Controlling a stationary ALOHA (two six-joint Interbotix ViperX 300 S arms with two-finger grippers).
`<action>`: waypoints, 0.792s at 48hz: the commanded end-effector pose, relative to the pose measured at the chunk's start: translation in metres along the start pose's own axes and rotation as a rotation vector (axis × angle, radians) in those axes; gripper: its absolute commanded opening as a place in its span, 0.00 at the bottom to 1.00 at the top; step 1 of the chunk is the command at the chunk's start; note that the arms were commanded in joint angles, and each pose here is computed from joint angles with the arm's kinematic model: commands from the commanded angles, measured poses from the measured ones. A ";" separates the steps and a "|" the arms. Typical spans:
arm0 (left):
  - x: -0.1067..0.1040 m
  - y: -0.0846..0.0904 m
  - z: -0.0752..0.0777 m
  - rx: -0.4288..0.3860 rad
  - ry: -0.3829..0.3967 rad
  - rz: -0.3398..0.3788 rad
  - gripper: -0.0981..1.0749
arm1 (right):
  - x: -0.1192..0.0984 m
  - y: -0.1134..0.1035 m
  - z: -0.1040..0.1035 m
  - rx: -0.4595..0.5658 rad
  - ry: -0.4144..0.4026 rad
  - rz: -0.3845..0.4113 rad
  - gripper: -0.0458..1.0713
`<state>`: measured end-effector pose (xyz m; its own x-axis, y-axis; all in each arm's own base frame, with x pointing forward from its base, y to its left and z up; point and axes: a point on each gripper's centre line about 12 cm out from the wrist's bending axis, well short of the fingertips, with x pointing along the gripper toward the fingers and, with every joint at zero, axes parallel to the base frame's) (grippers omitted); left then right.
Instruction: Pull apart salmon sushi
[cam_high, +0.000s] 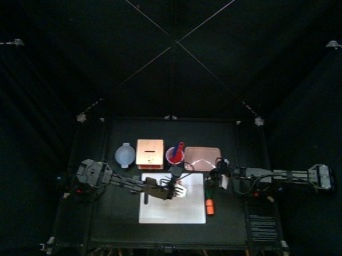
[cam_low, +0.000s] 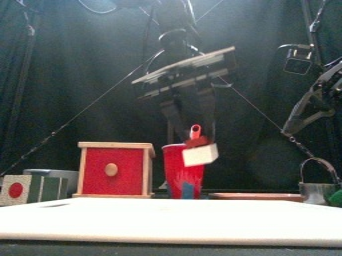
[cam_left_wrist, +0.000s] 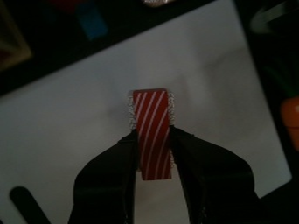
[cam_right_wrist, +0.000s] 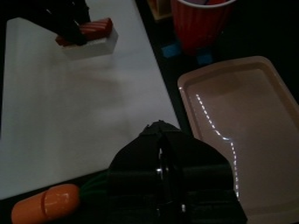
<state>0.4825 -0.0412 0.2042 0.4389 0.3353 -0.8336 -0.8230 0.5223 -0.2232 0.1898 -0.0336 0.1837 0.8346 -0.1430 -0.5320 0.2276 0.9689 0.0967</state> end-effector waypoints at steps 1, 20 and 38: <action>-0.026 -0.005 0.017 0.004 -0.045 -0.119 0.62 | 0.000 0.001 0.011 0.004 -0.023 0.000 0.06; -0.030 0.037 0.010 0.024 -0.045 -0.487 0.62 | -0.004 0.004 0.030 0.070 -0.074 0.020 0.06; -0.013 0.066 0.025 0.147 -0.119 -0.677 0.62 | -0.004 0.009 0.039 0.261 -0.115 0.057 0.06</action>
<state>0.4301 0.0044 0.1992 0.8524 -0.0057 -0.5229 -0.3532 0.7312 -0.5836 0.2030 -0.0318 0.2107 0.8822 -0.1231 -0.4545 0.2889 0.9037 0.3159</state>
